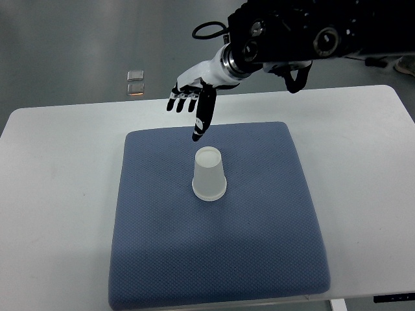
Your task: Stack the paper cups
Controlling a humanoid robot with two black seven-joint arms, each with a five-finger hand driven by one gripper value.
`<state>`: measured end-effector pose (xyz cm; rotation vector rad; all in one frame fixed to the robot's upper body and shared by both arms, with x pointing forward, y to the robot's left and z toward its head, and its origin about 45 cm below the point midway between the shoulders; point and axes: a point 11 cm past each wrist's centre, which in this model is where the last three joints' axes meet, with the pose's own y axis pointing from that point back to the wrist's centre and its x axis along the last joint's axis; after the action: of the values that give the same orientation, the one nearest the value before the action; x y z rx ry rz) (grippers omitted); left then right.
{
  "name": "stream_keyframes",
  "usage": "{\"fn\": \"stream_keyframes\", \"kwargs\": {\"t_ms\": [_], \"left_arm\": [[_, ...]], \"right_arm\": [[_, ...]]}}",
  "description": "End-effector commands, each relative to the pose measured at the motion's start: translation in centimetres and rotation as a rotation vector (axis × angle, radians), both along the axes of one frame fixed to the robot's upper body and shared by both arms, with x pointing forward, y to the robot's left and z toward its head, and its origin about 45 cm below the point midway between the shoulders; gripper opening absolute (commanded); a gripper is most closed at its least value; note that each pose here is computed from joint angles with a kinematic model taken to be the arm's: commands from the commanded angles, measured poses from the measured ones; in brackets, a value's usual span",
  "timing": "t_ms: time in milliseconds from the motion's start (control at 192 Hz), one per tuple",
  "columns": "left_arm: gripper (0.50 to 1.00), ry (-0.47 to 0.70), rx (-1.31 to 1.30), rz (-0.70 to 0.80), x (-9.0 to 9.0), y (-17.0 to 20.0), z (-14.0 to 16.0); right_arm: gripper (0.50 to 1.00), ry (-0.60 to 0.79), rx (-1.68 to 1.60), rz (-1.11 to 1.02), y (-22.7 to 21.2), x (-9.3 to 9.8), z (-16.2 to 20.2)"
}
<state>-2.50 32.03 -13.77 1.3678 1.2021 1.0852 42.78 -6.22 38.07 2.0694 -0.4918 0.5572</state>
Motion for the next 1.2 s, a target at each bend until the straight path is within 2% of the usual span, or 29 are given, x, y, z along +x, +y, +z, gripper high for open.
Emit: {"fn": "stream_keyframes", "kwargs": {"t_ms": [0, 151, 317, 447, 592, 800, 956, 1195], "left_arm": [[1.000, 0.001, -0.001, -0.001, 0.0, 0.0, 0.0], [1.000, 0.001, -0.001, -0.003, 0.0, 0.0, 0.0], [1.000, 0.001, -0.001, -0.003, 0.0, 0.0, 0.0], [1.000, 0.002, -0.001, -0.001, 0.0, 0.0, 0.0], [1.000, 0.001, -0.001, -0.001, 0.0, 0.0, 0.0], [1.000, 0.001, -0.001, -0.001, 0.0, 0.0, 0.0], [1.000, 0.002, 0.004, -0.001, 0.0, 0.1, 0.0], [1.000, 0.001, 0.004, -0.001, 0.0, 0.1, 0.0]], "right_arm": [[0.889, -0.028, 0.229, -0.185, -3.6, 2.7, 0.5], [0.889, -0.054, 0.536, -0.394, -8.6, 5.5, 0.1], [0.889, 0.080, 0.871, -0.616, -12.4, 6.6, -2.0], [0.889, 0.120, 1.120, -0.783, -16.0, 7.8, -3.1], [0.891, 0.159, 1.315, -0.927, -19.3, 8.3, -5.3], [0.897, 0.234, 1.524, -1.084, -21.1, 7.5, -10.3], [0.913, 0.311, 1.646, -1.162, -21.5, 5.9, -14.9], [0.913, 0.387, 1.771, -1.158, -20.9, 4.0, -18.1]]}}
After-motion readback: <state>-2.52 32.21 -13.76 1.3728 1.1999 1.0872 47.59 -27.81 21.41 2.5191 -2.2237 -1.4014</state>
